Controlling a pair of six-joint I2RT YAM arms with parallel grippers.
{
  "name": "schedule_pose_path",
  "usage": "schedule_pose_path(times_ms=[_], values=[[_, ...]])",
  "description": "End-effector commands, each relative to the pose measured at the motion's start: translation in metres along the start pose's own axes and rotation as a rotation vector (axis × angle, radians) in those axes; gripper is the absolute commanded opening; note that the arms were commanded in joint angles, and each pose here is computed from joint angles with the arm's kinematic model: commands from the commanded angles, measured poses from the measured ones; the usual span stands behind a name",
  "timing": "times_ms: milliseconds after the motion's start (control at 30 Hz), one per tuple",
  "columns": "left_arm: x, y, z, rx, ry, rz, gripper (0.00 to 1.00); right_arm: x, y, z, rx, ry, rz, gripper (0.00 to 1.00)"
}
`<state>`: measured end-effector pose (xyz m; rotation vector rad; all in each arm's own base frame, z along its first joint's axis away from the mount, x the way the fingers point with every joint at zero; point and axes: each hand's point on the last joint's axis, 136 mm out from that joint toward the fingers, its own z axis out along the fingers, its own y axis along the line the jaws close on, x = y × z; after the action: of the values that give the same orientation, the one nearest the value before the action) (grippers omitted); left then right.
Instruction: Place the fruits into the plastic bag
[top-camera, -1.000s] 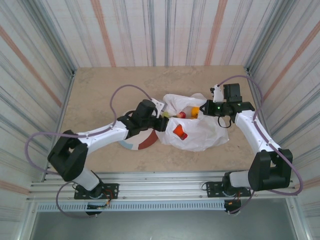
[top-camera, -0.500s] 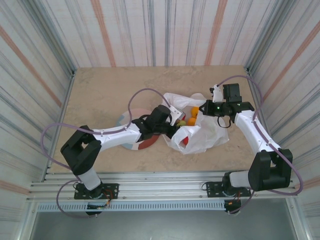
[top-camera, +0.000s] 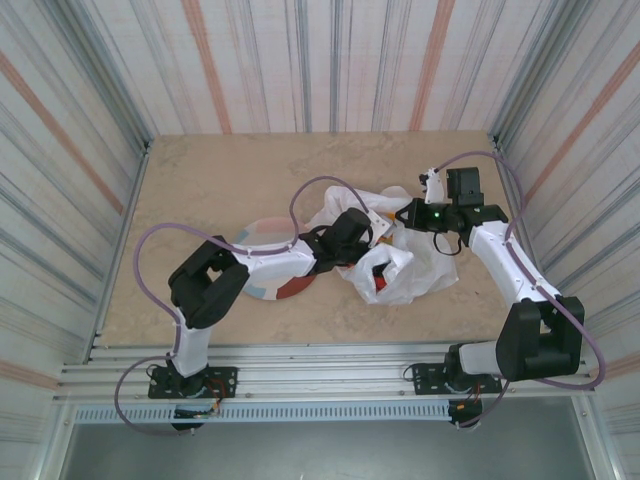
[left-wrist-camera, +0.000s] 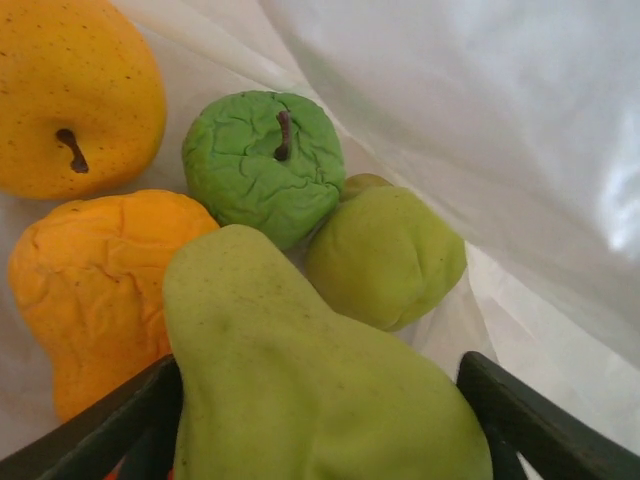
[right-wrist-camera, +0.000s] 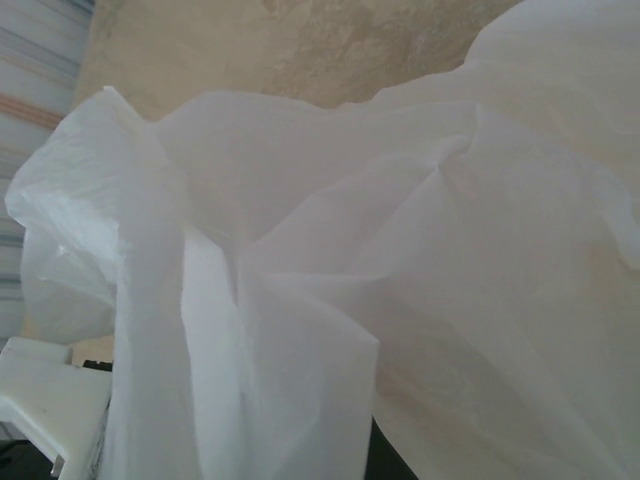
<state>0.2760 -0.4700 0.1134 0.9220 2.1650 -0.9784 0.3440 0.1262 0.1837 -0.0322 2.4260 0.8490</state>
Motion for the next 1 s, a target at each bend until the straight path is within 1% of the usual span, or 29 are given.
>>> schedule_pose_path(times_ms=[0,167,500,733,967], values=[[-0.017,-0.012,-0.003,0.035,-0.048,0.014,0.79,0.003,0.0,-0.006,-0.004,-0.007,0.022,0.0],[-0.019,-0.01,-0.014,0.01,-0.062,0.044,0.87,0.004,-0.003,-0.005,-0.004,-0.002,0.028,0.0],[-0.03,0.006,-0.047,-0.048,-0.104,0.072,0.92,0.005,-0.005,-0.004,-0.002,0.001,0.027,0.0],[-0.031,0.023,-0.076,-0.101,-0.117,0.08,0.91,0.005,-0.009,-0.005,0.011,0.004,0.028,0.0],[-0.026,0.04,-0.117,-0.154,-0.134,0.097,0.86,0.006,-0.014,-0.004,0.016,0.011,0.036,0.0]])
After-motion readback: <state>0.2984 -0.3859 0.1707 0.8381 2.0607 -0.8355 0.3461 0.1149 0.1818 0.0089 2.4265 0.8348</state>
